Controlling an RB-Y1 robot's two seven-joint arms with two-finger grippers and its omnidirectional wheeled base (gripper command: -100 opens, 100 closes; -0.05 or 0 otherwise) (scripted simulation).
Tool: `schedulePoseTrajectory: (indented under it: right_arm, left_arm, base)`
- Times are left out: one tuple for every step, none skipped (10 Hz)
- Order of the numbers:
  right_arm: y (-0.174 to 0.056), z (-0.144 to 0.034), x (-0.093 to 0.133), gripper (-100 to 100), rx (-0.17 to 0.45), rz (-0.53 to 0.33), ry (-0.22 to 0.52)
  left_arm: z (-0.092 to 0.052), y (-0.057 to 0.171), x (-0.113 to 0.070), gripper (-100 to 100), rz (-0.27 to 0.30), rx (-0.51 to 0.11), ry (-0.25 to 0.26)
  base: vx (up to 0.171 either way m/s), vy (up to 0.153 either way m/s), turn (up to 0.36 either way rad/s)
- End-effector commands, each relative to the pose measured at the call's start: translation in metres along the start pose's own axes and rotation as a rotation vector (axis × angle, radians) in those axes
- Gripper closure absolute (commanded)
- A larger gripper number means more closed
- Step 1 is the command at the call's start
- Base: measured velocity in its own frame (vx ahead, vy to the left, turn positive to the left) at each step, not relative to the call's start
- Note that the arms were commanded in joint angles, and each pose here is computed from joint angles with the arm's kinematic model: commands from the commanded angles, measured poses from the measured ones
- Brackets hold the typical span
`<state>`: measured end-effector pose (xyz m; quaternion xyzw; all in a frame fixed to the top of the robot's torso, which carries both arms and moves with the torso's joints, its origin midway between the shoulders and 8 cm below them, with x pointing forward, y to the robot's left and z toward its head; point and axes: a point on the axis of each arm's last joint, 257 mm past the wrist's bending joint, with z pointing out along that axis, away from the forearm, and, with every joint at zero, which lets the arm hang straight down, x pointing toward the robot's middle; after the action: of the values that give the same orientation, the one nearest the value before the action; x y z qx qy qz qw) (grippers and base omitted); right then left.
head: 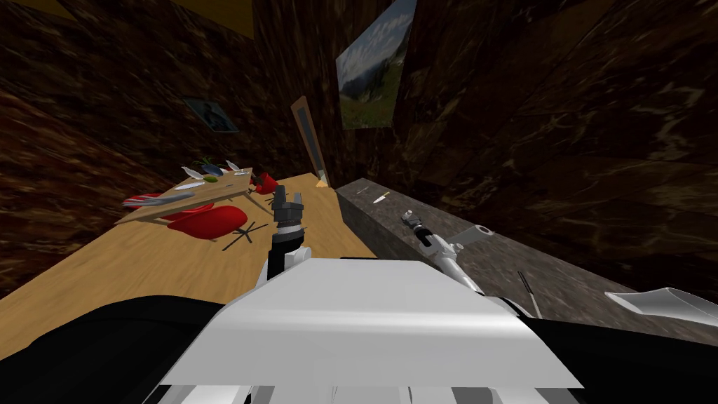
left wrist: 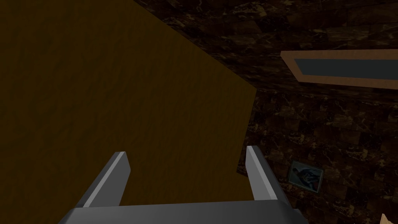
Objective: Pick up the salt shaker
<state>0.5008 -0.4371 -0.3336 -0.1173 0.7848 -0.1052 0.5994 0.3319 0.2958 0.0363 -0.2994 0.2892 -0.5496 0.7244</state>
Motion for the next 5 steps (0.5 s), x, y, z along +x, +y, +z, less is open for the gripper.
schedulePoseTrajectory:
  right_arm:
    - [0.001,0.009,-0.009,-100,0.000,0.000,-0.012]
    - [0.018,0.020,-0.005,-100,-0.018,-0.004,0.005]
    - [0.016,0.030,-0.015,-100,-0.015,-0.004,-0.008]
    - [0.033,0.038,-0.009,-100,-0.034,-0.012,0.014]
    - [0.031,0.045,-0.015,-100,-0.031,-0.012,0.010]
  left_arm:
    - [0.000,0.000,0.000,0,0.000,0.000,0.000]
    - [0.000,0.000,0.000,0,0.000,0.000,0.000]
    - [0.000,0.000,0.000,0,0.000,0.000,0.000]
    - [0.000,0.000,0.000,0,0.000,0.000,0.000]
    - [0.000,0.000,0.000,0,0.000,0.000,0.000]
  base:
    - [-0.025,-0.021,0.006]
    - [-0.054,-0.044,-0.096]
    - [-0.059,-0.043,-0.048]
    - [-0.072,-0.065,-0.078]
    - [-0.073,-0.046,-0.044]
